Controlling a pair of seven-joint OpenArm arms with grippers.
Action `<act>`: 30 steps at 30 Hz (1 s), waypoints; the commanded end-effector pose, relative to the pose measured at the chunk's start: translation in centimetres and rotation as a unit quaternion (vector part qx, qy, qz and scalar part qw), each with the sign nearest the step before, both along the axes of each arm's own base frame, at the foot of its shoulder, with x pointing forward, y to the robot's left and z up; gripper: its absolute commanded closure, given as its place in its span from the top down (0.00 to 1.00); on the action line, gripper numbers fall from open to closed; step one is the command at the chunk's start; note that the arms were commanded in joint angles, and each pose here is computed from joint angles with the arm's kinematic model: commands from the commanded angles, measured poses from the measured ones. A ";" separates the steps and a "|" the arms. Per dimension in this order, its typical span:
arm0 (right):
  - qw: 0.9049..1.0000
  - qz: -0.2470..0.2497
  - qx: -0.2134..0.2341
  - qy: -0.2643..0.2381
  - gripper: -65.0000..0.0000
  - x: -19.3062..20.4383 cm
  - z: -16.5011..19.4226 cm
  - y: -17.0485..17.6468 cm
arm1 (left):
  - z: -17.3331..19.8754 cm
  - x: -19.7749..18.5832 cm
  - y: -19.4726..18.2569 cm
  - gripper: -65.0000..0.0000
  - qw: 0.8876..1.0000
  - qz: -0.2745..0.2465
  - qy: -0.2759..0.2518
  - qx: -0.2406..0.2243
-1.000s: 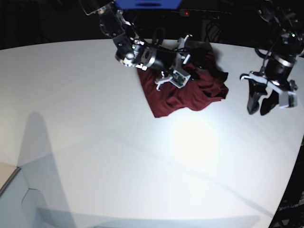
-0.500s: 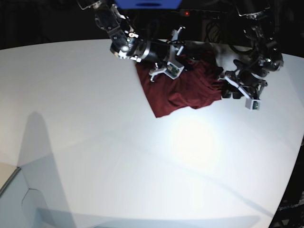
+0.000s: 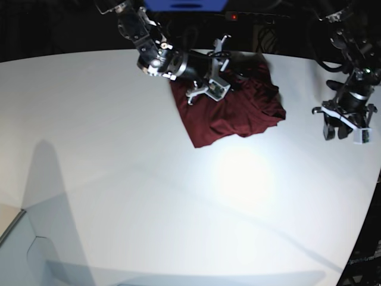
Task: Layout the t-shirt on the table in an organized manner, then fold the t-shirt properly
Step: 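Grasp the bundle edge with the left gripper and pull it flat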
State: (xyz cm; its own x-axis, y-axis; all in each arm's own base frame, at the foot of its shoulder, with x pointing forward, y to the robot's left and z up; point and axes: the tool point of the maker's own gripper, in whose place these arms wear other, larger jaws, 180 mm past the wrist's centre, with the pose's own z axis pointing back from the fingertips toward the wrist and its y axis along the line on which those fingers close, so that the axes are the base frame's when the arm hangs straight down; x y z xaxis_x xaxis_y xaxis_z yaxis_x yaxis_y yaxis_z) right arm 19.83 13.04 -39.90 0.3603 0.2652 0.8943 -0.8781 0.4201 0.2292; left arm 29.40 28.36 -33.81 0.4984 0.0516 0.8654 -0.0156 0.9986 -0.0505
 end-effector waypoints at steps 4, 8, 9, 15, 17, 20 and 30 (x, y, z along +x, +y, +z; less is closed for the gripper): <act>1.000 -0.001 0.025 -0.016 0.30 0.8 1.6 0.6 | 1.2 1.2 -5.5 0.36 0.997 -0.058 -0.033 -0.042; 1.000 -0.001 0.026 -0.017 0.30 0.9 1.7 0.7 | -0.7 0.7 -10.5 0.36 0.992 -0.119 0.021 -0.047; 1.000 -0.001 0.026 -0.017 0.30 0.9 1.7 0.7 | -1.5 0.2 -11.0 0.36 0.990 -0.124 0.040 -0.046; 1.000 -0.001 0.025 -0.017 0.30 0.8 1.7 0.6 | -2.9 -2.0 -10.5 0.36 0.989 -0.126 0.075 -0.021; 1.000 -0.001 0.024 -0.016 0.30 0.8 1.6 0.6 | -3.5 -2.1 -9.8 0.36 0.988 -0.126 0.086 -0.016; 1.000 -0.001 0.025 -0.017 0.30 0.8 1.6 0.6 | -5.3 -1.6 -9.3 0.36 0.987 -0.119 0.104 -0.032; 1.000 0.000 0.023 -0.015 0.30 0.7 1.4 0.5 | -8.2 1.1 -8.0 0.36 0.989 -0.091 0.095 -0.065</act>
State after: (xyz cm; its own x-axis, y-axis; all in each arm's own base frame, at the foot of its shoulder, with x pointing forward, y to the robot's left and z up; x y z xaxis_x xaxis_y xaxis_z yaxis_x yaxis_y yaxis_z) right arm 20.03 13.11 -39.81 0.3536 0.2690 0.8959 -0.8812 0.4171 0.2226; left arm 30.18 19.52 -42.55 0.6714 0.0682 0.7379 0.1432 0.9651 -0.2194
